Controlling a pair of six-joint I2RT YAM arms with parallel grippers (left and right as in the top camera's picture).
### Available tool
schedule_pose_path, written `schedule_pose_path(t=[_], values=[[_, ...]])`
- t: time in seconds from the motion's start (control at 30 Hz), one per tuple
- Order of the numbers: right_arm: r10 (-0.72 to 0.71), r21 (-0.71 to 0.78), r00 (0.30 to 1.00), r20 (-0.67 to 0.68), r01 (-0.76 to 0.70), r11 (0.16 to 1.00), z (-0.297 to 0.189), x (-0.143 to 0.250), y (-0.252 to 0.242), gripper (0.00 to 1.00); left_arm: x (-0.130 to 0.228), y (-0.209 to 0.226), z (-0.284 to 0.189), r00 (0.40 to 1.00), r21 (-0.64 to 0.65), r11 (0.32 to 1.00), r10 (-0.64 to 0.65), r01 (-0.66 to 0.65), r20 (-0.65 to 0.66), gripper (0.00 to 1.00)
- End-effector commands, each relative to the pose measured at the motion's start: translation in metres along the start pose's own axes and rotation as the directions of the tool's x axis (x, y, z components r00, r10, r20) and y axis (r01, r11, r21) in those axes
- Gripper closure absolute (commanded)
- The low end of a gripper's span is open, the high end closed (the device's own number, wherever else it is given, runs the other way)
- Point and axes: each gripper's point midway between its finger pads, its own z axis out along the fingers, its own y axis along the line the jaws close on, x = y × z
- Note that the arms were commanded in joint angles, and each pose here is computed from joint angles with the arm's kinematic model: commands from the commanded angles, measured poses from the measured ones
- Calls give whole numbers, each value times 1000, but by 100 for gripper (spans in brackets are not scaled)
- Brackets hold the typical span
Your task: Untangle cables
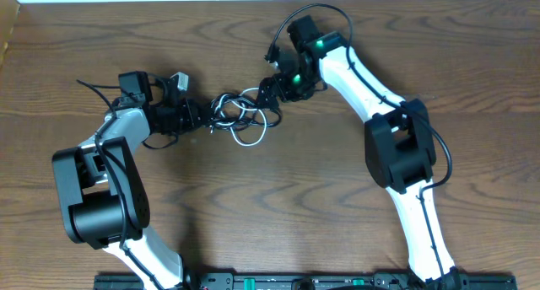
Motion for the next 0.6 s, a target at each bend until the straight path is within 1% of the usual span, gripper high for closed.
schedule_pose_path(t=[0.0,0.07,0.13,0.2,0.23,0.3,0.33,0.4,0.5,0.53,0.57], values=[[27,-140,1000,15,-25,990,-15,-4,32,23,3,-15,-1,1000,92,995,30,-30,-2,93],[82,-137,997,7,-81,987,-14,-4,33,32,3,-15,-1,1000,93,995,30,-30,-2,92],[168,-116,986,-1,-167,979,-14,-4,29,46,3,-15,-1,1000,93,995,30,-30,-2,93],[231,-90,973,-1,-230,969,-12,-4,25,52,2,-15,-1,1000,93,995,29,-28,0,93],[234,-77,972,3,-233,970,-11,-5,23,54,2,-15,-1,1000,93,995,29,-28,0,92],[203,-19,979,19,-202,979,-8,-5,16,56,2,-15,-1,1000,93,995,28,-28,0,93],[152,2,988,21,-153,988,-6,-5,15,57,2,-15,-1,1000,93,995,28,-28,0,93],[59,13,998,7,-59,998,-3,-1,17,57,2,-15,-1,1000,93,995,28,-28,0,92],[-27,13,999,-30,27,1000,0,8,20,58,2,-15,-1,1000,93,995,29,-28,0,93],[-40,12,999,-37,41,999,0,10,21,60,2,-15,-1,1000,93,995,29,-29,0,93],[-69,11,996,-50,69,998,1,13,22,75,2,-15,-1,1000,93,995,29,-29,0,92]])
